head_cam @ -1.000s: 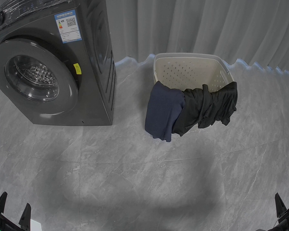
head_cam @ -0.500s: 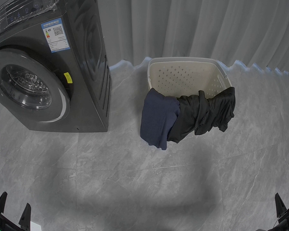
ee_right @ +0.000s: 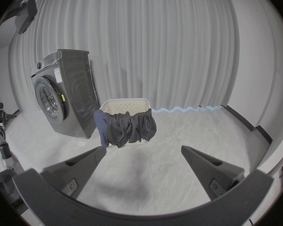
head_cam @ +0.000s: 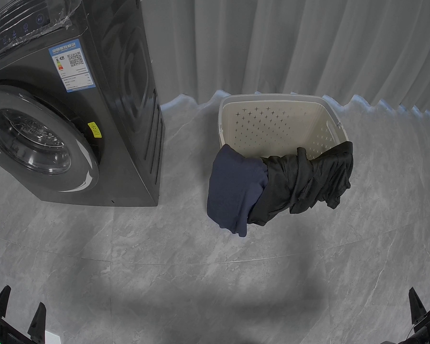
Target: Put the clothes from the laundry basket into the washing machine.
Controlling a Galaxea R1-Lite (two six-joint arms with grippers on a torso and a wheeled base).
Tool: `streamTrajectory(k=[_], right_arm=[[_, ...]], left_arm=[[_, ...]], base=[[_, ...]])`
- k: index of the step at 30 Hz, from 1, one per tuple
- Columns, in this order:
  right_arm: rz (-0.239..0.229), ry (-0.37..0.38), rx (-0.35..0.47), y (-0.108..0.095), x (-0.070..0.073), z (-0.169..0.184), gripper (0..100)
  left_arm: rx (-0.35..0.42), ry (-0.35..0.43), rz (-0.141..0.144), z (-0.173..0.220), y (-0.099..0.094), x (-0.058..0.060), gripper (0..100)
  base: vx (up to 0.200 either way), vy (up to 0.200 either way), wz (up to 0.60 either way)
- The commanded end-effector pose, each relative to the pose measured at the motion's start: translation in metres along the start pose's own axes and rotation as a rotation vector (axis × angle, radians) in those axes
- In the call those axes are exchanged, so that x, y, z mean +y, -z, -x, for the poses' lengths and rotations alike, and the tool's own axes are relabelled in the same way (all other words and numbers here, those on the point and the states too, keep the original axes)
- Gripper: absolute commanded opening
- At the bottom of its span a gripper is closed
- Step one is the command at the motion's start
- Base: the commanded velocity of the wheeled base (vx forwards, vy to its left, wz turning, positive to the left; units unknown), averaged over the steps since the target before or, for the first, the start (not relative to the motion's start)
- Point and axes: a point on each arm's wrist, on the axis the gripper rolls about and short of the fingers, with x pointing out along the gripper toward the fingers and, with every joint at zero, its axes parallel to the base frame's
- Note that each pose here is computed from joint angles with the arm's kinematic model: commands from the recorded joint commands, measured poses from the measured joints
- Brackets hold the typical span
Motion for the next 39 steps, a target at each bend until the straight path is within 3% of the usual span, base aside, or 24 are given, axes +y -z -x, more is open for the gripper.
streamTrajectory(k=[1, 11, 23, 32, 39], right_arm=[[0.0, -0.001, 0.0, 0.0048, 0.0, 0.0001, 100], [0.0, -0.001, 0.0, 0.0048, 0.0, 0.0001, 100], [-0.001, -0.001, 0.0, 0.0048, 0.0, 0.0001, 100], [0.0, -0.001, 0.0, 0.0048, 0.0, 0.0001, 100], [0.0, -0.001, 0.0, 0.0048, 0.0, 0.0001, 100]], left_arm=[[0.004, -0.001, 0.001, -0.0003, 0.0047, 0.0002, 100], [0.004, -0.001, -0.001, -0.0003, 0.0047, 0.0002, 100], [0.004, -0.002, 0.003, -0.0003, 0.0047, 0.0002, 100], [0.004, -0.001, -0.004, -0.0003, 0.0047, 0.0002, 100], [0.004, 0.001, 0.001, -0.0003, 0.0047, 0.0001, 100]], base=[[0.0, -0.2, 0.0], [0.0, -0.2, 0.0], [0.0, 0.0, 0.0], [0.2, 0.0, 0.0], [0.0, 0.0, 0.0]])
